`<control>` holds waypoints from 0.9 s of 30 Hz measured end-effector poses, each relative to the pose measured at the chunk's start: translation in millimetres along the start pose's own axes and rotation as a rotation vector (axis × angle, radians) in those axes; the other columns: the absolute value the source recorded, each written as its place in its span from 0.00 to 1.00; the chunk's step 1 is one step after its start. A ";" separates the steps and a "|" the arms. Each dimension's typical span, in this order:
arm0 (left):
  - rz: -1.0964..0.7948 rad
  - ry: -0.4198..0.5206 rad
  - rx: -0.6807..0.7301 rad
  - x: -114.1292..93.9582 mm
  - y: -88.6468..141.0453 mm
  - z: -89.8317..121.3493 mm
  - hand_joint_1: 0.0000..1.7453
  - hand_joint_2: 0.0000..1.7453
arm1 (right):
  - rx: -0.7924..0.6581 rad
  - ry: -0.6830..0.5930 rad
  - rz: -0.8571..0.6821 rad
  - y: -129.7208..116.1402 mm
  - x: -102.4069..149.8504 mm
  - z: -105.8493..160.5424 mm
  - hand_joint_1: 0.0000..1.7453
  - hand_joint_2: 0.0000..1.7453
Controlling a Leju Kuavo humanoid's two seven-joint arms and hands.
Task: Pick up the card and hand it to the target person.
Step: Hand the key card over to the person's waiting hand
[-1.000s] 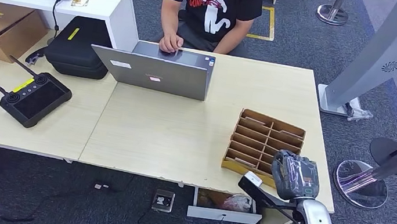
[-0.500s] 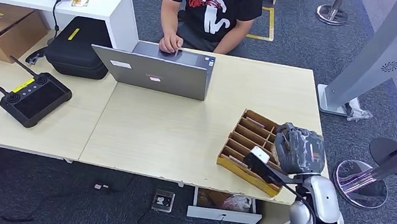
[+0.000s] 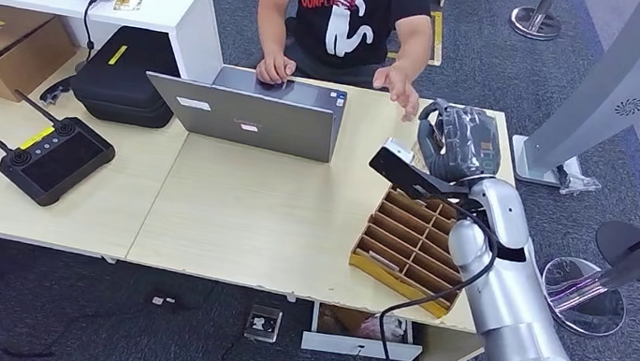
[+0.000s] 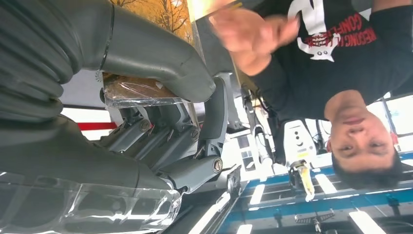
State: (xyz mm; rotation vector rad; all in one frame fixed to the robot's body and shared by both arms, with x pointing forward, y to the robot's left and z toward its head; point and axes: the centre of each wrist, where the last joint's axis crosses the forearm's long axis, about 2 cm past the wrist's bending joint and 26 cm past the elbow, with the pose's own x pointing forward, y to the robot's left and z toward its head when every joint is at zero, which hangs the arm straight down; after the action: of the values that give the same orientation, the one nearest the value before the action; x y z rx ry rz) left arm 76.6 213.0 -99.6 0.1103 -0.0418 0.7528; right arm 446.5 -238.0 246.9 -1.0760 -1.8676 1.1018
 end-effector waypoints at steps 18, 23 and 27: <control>0.000 0.034 0.011 -15.5 22.1 -5.9 0.00 0.00 | 0.071 -0.012 -0.068 0.8 24.2 -39.7 0.02 1.00; 0.006 0.037 0.009 -15.7 22.1 -5.9 0.00 0.00 | 0.099 -0.011 -0.080 6.8 25.9 -38.5 0.00 1.00; 0.008 0.040 0.012 -15.9 22.3 -5.9 0.00 0.00 | 0.110 -0.020 -0.109 9.7 25.8 -37.3 0.00 1.00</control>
State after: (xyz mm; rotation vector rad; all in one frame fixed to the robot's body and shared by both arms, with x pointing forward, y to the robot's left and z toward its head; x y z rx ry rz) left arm 49.7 219.0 -104.8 0.1063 0.0002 0.7635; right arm 471.2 -199.9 256.5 -0.8940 -1.8353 1.1419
